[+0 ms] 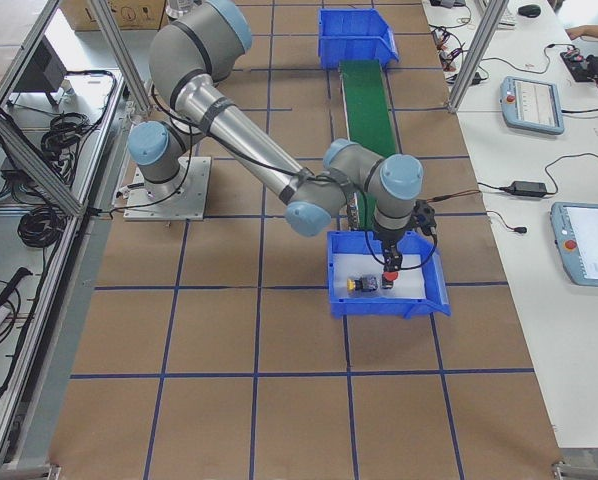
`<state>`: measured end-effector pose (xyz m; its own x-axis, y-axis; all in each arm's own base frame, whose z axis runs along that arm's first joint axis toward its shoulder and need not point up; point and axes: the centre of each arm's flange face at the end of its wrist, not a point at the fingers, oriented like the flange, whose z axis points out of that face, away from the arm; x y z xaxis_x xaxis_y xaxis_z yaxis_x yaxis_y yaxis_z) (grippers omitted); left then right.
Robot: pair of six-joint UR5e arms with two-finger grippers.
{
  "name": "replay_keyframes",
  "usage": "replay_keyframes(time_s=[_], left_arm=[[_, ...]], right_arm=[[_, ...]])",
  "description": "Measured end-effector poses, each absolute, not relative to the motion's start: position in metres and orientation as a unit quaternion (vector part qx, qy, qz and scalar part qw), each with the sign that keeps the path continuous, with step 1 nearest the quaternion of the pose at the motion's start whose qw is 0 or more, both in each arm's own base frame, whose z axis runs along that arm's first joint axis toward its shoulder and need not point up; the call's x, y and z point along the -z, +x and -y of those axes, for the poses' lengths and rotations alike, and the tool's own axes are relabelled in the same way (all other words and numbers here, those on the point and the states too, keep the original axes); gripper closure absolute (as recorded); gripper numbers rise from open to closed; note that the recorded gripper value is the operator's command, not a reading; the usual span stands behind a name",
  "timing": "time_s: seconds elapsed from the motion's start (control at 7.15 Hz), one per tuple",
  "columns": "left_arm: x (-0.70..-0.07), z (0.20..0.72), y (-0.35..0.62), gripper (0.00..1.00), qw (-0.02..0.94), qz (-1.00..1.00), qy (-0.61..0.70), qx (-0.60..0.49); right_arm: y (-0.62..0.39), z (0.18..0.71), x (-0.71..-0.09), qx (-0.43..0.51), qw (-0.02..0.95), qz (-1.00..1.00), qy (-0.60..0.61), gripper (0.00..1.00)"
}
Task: Transport two buttons from left to right
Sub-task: 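Open the right gripper to release the red button and raise it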
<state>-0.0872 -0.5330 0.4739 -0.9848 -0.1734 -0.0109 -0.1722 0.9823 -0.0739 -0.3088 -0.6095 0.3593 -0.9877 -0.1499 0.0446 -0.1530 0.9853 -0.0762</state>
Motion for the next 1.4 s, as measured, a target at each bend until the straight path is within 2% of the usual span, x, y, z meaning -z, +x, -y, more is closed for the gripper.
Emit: replay_keyframes(time_s=[0.42, 0.84, 1.4], left_arm=[[-0.474, 0.533, -0.087, 0.00, 0.009, -0.995, -0.087, 0.036], [-0.474, 0.533, -0.087, 0.00, 0.009, -0.996, -0.087, 0.036], [-0.474, 0.533, -0.087, 0.00, 0.009, -0.995, -0.087, 0.036]], right_arm=[[-0.220, 0.552, -0.472, -0.041, 0.023, 0.997, 0.064, 0.00], [-0.169, 0.509, -0.502, -0.031, 0.027, 0.999, 0.032, 0.00], [0.020, 0.535, -0.499, -0.039, 0.016, 0.999, -0.031, 0.00]])
